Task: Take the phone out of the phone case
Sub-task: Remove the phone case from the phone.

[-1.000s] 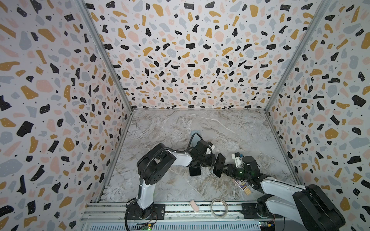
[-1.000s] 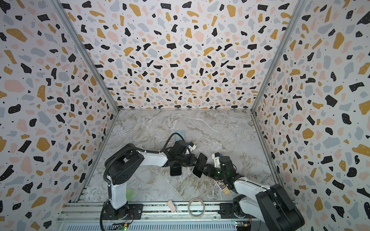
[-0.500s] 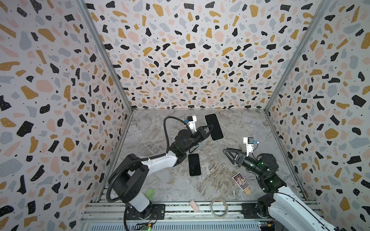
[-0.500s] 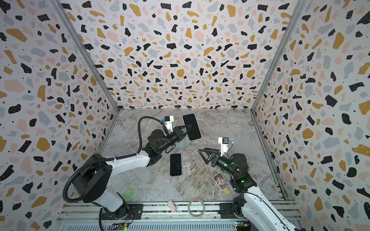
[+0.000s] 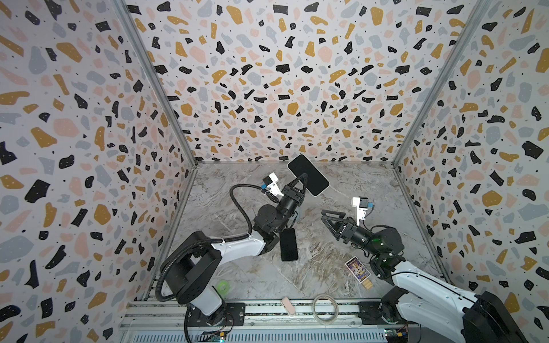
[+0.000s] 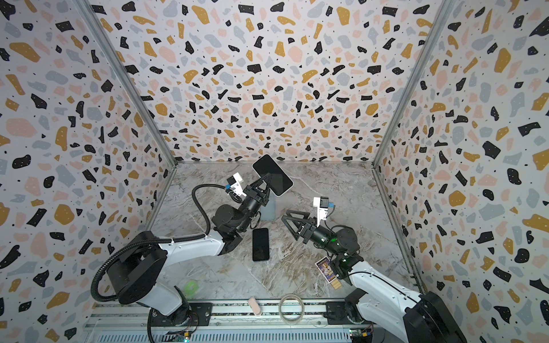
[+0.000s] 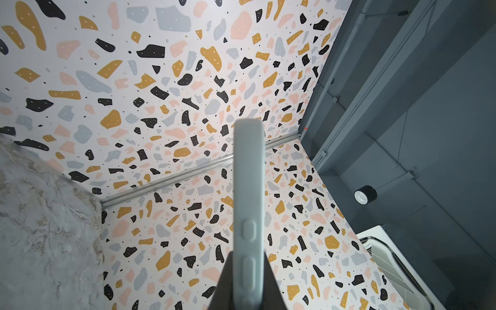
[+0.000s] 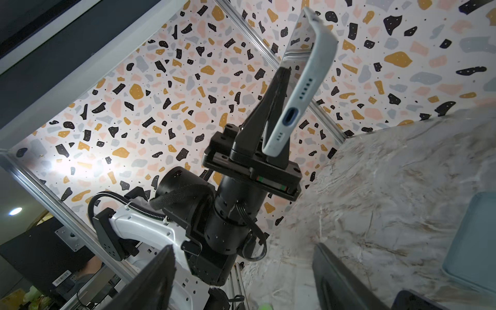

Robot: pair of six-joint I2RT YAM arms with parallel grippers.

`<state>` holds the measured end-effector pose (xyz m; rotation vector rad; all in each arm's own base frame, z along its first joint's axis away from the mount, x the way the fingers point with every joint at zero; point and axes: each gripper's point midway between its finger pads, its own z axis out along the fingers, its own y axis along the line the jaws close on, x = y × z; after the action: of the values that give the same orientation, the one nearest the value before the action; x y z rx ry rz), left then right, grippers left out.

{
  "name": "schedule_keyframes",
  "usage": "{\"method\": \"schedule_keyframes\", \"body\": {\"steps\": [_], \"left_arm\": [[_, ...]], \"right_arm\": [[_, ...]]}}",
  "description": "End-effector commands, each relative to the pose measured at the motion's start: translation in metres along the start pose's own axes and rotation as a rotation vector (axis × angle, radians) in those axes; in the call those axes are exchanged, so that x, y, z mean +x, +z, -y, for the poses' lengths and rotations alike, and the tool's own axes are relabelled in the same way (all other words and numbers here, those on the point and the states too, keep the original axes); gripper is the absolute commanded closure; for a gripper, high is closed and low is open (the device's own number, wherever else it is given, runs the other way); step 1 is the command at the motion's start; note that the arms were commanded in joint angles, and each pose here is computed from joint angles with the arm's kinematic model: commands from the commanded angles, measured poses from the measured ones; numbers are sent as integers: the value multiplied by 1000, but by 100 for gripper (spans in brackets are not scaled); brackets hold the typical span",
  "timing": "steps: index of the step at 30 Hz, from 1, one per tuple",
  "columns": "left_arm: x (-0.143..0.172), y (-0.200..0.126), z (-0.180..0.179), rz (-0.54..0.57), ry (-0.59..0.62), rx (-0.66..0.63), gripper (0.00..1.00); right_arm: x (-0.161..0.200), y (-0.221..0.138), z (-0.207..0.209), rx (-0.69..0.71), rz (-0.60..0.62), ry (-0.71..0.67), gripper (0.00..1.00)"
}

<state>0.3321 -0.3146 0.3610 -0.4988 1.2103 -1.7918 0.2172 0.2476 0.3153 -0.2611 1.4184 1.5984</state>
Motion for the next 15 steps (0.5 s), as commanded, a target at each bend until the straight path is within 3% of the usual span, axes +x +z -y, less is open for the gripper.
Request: {"method": "schedule_keyframes", "body": {"steps": [1,5,15], "left_arm": [[-10,-6,53,59,-45,167,100],[0,-9,51,47,-70,163,100],[4,-14,41,34,-114,155,100]], "right_arm": [[-27,11,-30,-104,72,-90,22],[-29,21,-26,-98,64,-94,26],[-28,26,-21,-100,58,-98,50]]}}
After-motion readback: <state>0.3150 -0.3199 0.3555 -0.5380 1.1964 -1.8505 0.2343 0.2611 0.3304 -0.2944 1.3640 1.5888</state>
